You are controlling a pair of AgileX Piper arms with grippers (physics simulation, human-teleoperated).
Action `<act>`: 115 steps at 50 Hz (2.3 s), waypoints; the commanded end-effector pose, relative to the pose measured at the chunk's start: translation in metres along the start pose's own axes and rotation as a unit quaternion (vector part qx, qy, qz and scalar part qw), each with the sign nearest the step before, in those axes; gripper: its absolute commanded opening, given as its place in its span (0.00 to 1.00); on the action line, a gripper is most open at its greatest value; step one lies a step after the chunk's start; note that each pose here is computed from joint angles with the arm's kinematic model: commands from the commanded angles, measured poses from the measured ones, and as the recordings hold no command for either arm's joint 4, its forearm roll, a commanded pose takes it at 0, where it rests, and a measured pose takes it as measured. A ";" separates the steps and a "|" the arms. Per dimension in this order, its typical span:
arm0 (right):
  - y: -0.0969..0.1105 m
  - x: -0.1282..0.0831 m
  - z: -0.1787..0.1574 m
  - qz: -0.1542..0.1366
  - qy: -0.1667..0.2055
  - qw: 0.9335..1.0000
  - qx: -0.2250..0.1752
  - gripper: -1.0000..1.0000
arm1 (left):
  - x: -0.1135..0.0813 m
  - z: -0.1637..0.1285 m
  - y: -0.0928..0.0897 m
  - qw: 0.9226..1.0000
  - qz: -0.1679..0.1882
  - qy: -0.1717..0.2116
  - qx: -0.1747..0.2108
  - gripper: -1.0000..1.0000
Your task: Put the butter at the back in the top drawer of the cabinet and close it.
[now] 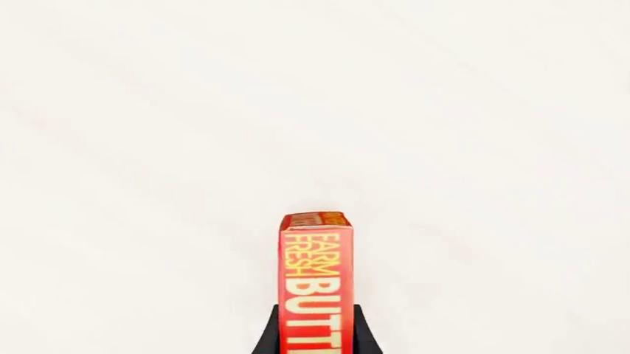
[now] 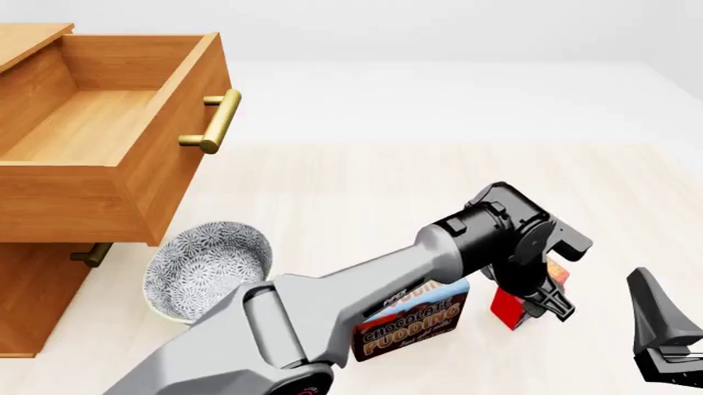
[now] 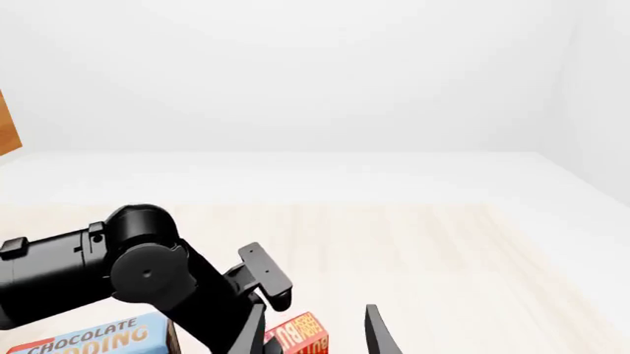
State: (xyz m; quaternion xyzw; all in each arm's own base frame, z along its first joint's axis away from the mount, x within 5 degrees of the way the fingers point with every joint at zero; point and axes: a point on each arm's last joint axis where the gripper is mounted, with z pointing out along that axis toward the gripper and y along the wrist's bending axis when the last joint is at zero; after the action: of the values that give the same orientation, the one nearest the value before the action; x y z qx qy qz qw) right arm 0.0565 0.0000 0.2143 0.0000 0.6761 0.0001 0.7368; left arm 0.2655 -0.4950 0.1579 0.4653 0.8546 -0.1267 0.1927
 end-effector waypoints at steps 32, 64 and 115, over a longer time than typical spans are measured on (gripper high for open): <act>0.000 0.000 0.000 0.000 0.000 1.000 0.000 1.00 | -0.030 -0.109 0.008 0.995 -0.021 -0.102 0.004 0.00; 0.000 0.000 0.000 0.000 0.000 1.000 0.000 1.00 | -0.022 -0.195 0.034 0.991 -0.017 -0.136 -0.012 0.00; 0.000 0.000 0.000 0.000 0.000 1.000 0.000 1.00 | -0.003 -0.267 0.094 0.985 -0.028 -0.157 -0.058 0.00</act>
State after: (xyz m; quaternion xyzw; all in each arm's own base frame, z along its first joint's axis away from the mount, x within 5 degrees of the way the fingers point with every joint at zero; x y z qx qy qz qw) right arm 0.0565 0.0000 0.2143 0.0000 0.6761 0.0001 0.7368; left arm 0.2858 -0.3573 0.3776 0.4029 0.8391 -0.1584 0.3293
